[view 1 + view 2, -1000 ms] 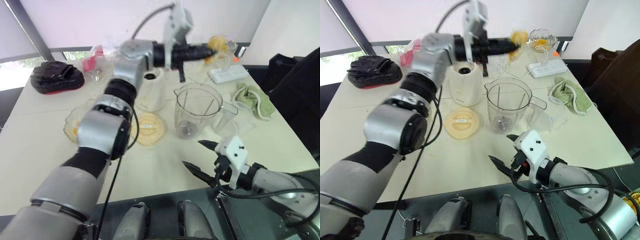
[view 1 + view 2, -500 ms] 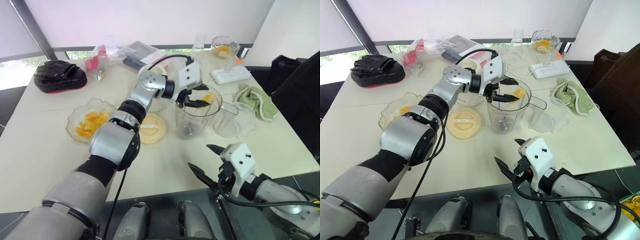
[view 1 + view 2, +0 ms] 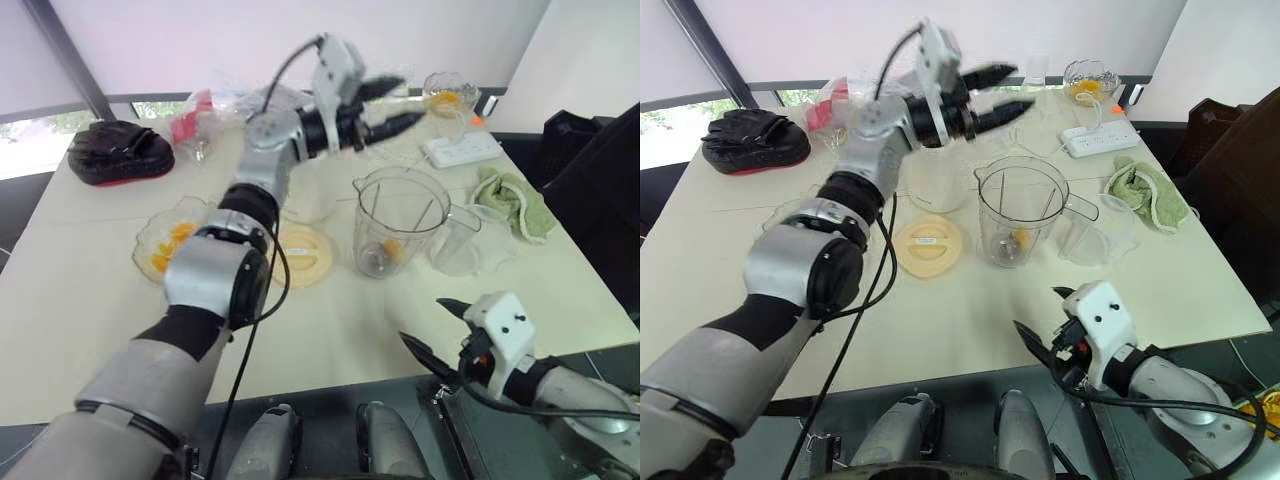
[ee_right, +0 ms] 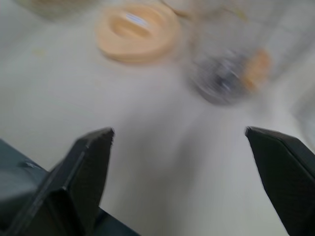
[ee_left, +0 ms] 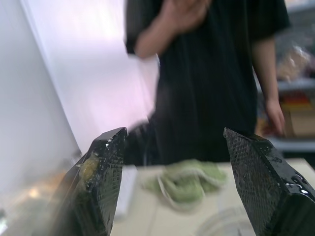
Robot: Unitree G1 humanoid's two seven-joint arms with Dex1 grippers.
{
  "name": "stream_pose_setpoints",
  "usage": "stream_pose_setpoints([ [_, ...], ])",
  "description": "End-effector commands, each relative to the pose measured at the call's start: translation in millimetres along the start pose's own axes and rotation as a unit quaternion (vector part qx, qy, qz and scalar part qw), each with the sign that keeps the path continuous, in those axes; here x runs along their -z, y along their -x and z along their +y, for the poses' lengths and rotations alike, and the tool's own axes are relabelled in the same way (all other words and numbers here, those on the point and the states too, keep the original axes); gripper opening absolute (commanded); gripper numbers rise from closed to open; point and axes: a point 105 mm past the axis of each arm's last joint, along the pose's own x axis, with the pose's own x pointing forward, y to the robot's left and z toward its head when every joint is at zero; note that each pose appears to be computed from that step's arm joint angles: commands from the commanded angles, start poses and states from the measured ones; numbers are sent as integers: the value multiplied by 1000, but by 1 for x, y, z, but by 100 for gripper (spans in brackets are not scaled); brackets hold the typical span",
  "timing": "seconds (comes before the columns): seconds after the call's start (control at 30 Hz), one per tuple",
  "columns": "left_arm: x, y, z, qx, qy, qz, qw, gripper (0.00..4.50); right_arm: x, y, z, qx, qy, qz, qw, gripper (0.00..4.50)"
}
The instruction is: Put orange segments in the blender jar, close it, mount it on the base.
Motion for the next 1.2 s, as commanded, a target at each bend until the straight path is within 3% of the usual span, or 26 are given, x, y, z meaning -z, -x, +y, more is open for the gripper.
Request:
stream_pose_setpoints([
  [0.03,-12,20,2,17,-20,-18,999,326,1,7,-11,30,10,-13,999,447],
  [0.23,38,98,-24,35,-25,101,994,326,15,18,-54,154,-8,-32,987,447],
  [0.47,72,150,-83,11,37,177,983,326,36,26,-113,304,-67,-71,948,447],
  [0.8,87,156,-108,-17,44,200,979,326,42,-11,-155,342,-105,-98,929,447],
  [1.2,90,164,-112,-25,39,212,976,326,40,-36,-162,333,-107,-106,931,447],
])
